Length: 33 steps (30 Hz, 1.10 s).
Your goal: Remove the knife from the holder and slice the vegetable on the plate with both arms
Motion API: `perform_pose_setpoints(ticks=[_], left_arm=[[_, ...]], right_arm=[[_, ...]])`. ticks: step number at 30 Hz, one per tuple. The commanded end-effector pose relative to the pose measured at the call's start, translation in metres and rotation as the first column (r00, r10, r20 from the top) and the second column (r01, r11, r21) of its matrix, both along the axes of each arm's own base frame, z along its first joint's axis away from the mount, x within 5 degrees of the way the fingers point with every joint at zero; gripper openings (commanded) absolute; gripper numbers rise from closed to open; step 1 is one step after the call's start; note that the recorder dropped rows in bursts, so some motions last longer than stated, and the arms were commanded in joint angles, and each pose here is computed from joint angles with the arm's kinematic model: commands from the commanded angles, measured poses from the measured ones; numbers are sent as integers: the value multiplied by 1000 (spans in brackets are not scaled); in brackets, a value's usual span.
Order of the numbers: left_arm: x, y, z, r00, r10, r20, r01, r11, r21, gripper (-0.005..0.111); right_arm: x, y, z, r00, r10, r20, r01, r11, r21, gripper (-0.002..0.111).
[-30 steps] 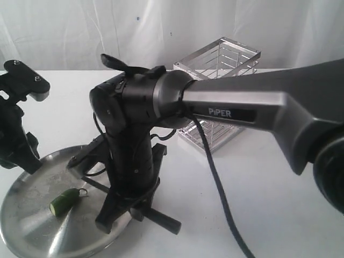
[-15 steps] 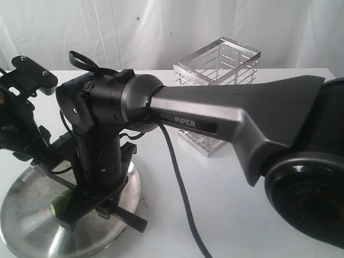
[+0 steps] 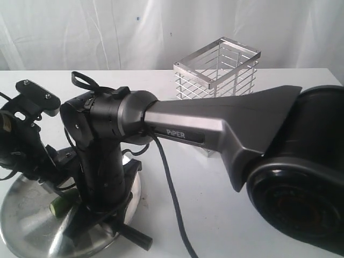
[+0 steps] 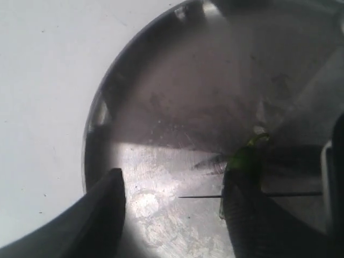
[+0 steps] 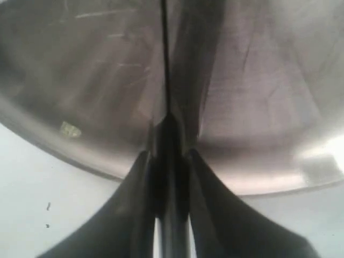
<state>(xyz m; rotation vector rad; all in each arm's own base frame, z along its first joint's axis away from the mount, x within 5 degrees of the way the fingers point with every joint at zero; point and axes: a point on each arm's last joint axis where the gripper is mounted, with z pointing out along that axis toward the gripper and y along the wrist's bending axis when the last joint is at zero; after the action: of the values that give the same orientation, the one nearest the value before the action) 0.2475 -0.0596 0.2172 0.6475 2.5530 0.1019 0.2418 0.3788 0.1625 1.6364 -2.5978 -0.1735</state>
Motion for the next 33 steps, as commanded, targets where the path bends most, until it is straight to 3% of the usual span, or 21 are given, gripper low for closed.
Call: perform_pose_setpoints(ticks=[1, 3, 4, 9, 13, 18, 27, 33], left_arm=[[-9, 6, -13, 995, 30, -90, -26, 999, 46, 35], [-12, 8, -10, 995, 30, -100, -23, 998, 64, 7], [-13, 9, -9, 994, 31, -104, -24, 997, 69, 0], [-15, 19, 0, 985, 152, -76, -151, 988, 18, 0], [-15, 25, -4, 966, 220, -135, -230, 971, -63, 0], [-15, 26, -6, 963, 172, -206, -213, 956, -200, 0], [0, 35, -4, 956, 148, -252, -244, 879, -410, 0], [5, 36, -9, 961, 139, -240, -232, 878, -419, 0]], right_arm=[[-2, 3, 18, 1000, -16, 0, 16, 997, 72, 0], [-2, 3, 18, 1000, -16, 0, 16, 997, 72, 0], [-2, 3, 18, 1000, -16, 0, 16, 997, 72, 0], [-2, 3, 18, 1000, -8, 2, 8, 997, 73, 0], [-2, 3, 18, 1000, -6, 2, 6, 997, 73, 0], [-2, 3, 19, 1000, -4, 3, 4, 997, 74, 0], [-2, 3, 19, 1000, -2, 3, 2, 997, 75, 0], [-2, 3, 19, 1000, 3, 4, -3, 997, 75, 0]])
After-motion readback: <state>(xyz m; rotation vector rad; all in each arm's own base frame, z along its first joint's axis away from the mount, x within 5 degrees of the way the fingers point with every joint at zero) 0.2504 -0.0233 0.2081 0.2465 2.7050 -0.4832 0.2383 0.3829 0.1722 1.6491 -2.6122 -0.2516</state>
